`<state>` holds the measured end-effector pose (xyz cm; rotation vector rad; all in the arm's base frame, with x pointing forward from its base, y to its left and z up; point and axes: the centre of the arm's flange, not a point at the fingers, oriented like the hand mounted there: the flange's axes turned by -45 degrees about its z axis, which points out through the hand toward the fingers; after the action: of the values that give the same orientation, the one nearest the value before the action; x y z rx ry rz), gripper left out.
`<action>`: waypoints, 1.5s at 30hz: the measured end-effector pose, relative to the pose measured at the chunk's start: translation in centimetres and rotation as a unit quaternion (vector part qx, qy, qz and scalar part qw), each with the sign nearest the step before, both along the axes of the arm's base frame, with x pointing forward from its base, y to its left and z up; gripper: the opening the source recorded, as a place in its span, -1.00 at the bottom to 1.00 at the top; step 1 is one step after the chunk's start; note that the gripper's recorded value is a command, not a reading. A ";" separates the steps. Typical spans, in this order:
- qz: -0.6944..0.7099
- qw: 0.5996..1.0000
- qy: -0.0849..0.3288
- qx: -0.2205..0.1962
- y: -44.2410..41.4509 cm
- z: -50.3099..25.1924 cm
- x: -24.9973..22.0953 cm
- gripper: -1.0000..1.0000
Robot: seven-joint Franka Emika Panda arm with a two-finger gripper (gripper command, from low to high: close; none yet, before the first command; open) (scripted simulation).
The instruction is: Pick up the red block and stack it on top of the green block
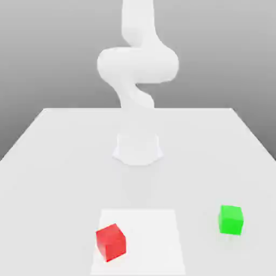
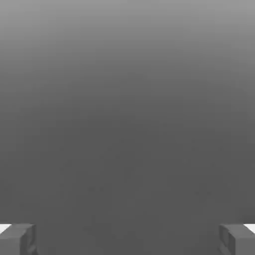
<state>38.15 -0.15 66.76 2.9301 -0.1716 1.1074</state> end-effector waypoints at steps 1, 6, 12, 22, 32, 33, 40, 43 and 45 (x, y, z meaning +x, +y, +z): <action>-0.020 1.000 0.016 0.006 -0.2 -2.0 1.4 0.00; -0.112 0.989 0.090 0.038 -1.6 -11.8 6.4 0.00; -0.220 0.957 0.171 0.081 -3.9 -24.2 9.1 0.00; -0.386 0.860 0.293 0.163 -6.1 -43.5 6.4 0.00; -0.405 0.844 0.307 0.174 -5.9 -52.0 5.6 -1.00; -0.405 0.844 0.306 0.174 -5.9 -52.0 5.6 -1.00; -0.405 0.844 0.306 0.174 -6.0 -47.9 5.7 -1.00; -0.364 0.862 0.314 0.161 -2.3 -45.4 5.8 -1.00; -0.301 0.885 0.325 0.141 3.3 -44.6 5.5 -1.00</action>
<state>43.63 3.13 22.20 2.9171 -1.1937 0.0028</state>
